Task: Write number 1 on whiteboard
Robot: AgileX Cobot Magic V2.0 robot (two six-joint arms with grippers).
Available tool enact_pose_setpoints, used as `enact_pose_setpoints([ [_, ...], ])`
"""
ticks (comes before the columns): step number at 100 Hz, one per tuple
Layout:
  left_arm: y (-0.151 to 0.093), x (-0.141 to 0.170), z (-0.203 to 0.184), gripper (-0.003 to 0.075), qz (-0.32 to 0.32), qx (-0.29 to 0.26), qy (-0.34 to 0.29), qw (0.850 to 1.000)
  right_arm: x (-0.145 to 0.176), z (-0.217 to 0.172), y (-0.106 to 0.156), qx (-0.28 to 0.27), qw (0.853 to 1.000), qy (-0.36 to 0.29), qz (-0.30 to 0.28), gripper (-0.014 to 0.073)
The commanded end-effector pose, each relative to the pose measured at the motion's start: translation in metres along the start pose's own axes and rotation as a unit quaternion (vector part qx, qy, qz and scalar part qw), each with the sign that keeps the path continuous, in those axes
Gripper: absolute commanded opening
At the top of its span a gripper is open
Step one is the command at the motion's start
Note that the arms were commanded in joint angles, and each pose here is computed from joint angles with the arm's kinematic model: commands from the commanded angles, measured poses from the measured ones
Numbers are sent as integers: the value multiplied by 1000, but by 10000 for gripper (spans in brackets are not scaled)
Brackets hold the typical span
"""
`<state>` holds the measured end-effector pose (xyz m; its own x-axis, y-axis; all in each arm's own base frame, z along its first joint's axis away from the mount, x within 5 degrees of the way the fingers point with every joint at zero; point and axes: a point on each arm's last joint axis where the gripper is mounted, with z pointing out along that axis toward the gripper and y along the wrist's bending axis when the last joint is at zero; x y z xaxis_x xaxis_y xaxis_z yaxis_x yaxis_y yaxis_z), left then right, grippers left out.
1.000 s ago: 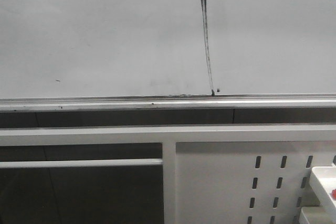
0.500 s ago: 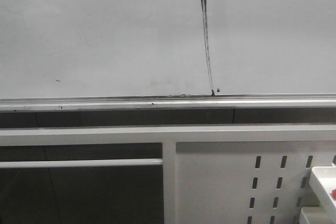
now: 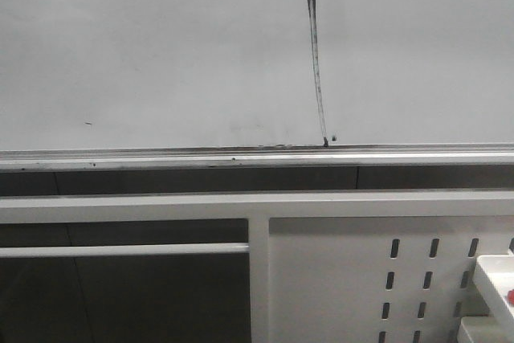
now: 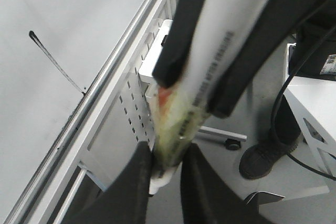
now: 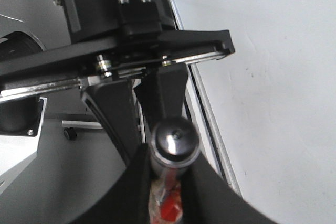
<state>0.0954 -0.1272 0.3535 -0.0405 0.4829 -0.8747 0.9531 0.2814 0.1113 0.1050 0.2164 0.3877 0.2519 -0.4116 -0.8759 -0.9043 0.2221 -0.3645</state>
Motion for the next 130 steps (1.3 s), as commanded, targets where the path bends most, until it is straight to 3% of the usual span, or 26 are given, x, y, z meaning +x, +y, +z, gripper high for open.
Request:
enact_pose_setpoints([
  [1, 5, -18, -6, -20, -45, -25, -66, 996, -18, -11, -10, 40, 998, -55, -7, -46],
  [8, 6, -18, -6, -20, -45, -31, -70, 996, -18, -11, -12, 49, 997, -57, -9, 57],
  [27, 9, -19, -6, -20, -55, -46, -84, 994, -16, -15, -26, 87, 994, -65, -5, 552],
  [38, 12, -14, -2, -20, -69, -61, -90, 992, -18, -29, -33, 111, 991, -73, -3, 646],
  [56, 22, -4, 5, -20, -127, -116, -127, 977, -25, -82, -42, 174, 979, -109, -6, 636],
  [64, 31, 3, 8, -20, -159, -156, -144, 964, -24, -106, -39, 181, 978, -104, -8, 556],
  [71, 38, 6, 13, -20, -182, -182, -151, 954, -20, -125, -30, 173, 981, -90, -3, 389],
  [85, 44, 9, 42, -20, -188, -198, -132, 953, -2, -151, -10, 165, 984, -69, 9, -82],
  [100, 35, 5, 82, -20, -171, -239, -135, 946, 26, -170, 10, 204, 976, -69, -30, -66],
  [115, 16, 3, 108, -20, -212, -308, -179, 910, 43, -188, 25, 242, 963, -111, -38, -66],
  [130, 11, 9, 127, -19, -209, -312, -161, 913, 50, -197, 34, 241, 961, -135, 5, -66],
])
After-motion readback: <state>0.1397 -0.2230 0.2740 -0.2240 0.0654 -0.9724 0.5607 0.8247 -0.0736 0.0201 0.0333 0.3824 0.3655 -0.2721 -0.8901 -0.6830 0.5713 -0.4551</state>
